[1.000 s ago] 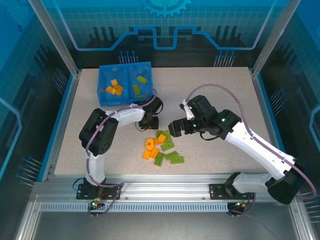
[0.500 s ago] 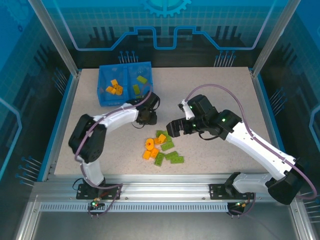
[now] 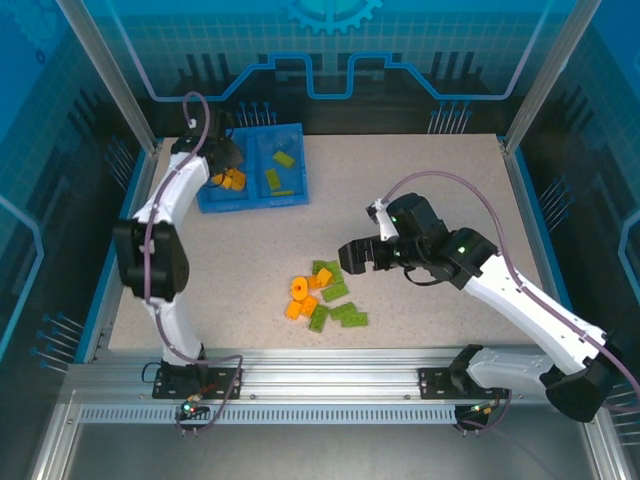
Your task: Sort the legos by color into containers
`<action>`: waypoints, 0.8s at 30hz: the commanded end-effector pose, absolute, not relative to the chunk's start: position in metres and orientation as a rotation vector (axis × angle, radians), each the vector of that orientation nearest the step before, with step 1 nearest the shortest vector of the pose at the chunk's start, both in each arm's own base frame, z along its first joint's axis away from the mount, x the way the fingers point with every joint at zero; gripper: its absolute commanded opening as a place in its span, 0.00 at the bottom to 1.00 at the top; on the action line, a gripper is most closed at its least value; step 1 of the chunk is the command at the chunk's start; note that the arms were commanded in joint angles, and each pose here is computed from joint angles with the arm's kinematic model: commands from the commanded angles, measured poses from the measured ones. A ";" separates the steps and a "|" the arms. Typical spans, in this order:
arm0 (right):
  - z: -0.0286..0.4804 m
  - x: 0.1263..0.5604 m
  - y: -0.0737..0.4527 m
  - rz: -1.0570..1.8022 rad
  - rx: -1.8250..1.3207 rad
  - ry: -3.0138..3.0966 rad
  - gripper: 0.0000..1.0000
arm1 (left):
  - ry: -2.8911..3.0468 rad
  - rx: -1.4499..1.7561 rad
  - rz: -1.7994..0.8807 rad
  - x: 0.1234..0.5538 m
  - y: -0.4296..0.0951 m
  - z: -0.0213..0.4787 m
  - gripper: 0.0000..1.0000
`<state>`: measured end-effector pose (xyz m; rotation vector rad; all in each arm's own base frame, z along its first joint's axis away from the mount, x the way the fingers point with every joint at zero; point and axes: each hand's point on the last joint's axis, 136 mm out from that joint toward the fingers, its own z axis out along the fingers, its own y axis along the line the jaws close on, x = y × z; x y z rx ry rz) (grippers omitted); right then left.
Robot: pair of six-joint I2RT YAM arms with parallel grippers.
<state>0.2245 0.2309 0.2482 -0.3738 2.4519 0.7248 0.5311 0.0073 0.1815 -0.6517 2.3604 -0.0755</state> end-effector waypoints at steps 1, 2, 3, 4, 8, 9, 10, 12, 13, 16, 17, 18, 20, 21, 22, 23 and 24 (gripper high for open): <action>0.254 0.221 0.216 0.708 -0.309 2.439 1.00 | 2.487 -0.754 -0.089 0.534 0.013 0.139 0.30; 0.256 0.219 0.213 0.706 -0.299 2.431 1.00 | 2.489 -0.770 -0.088 0.540 0.015 0.133 0.32; 0.257 0.218 0.211 0.704 -0.290 2.427 1.00 | 2.495 -0.777 -0.094 0.543 0.015 0.129 0.34; 0.258 0.216 0.209 0.706 -0.286 2.422 1.00 | 2.499 -0.775 -0.108 0.547 0.013 0.127 0.37; 0.260 0.212 0.204 0.708 -0.271 2.416 1.00 | 2.509 -0.772 -0.105 0.553 0.013 0.123 0.44; 0.260 0.212 0.203 0.706 -0.269 2.416 1.00 | 2.506 -0.772 -0.103 0.553 0.013 0.125 0.45; 0.260 0.212 0.202 0.705 -0.266 2.416 1.00 | 2.504 -0.768 -0.103 0.552 0.013 0.127 0.46; 0.260 0.212 0.203 0.707 -0.267 2.416 1.00 | 2.488 -0.767 -0.104 0.550 0.014 0.135 0.48; 0.260 0.213 0.204 0.707 -0.268 2.415 1.00 | 2.479 -0.764 -0.108 0.549 0.014 0.140 0.50; 0.260 0.216 0.209 0.716 -0.276 2.414 1.00 | 2.446 -0.755 -0.132 0.543 0.012 0.159 0.55; 0.260 0.217 0.211 0.719 -0.281 2.416 1.00 | 2.433 -0.753 -0.147 0.539 0.011 0.168 0.54; 0.259 0.218 0.212 0.718 -0.285 2.419 1.00 | 2.418 -0.756 -0.167 0.535 0.009 0.175 0.54; 0.253 0.222 0.215 0.702 -0.291 2.437 1.00 | 2.368 -0.768 -0.256 0.520 0.001 0.201 0.54; 0.249 0.224 0.216 0.693 -0.293 2.450 1.00 | 2.340 -0.775 -0.303 0.512 -0.002 0.212 0.54; 0.244 0.226 0.218 0.678 -0.298 2.466 1.00 | 2.314 -0.775 -0.353 0.501 -0.009 0.222 0.54; 0.238 0.228 0.218 0.658 -0.300 2.485 1.00 | 2.279 -0.766 -0.401 0.488 -0.016 0.237 0.54; 0.231 0.230 0.219 0.638 -0.305 2.504 1.00 | 2.251 -0.748 -0.434 0.475 -0.024 0.250 0.53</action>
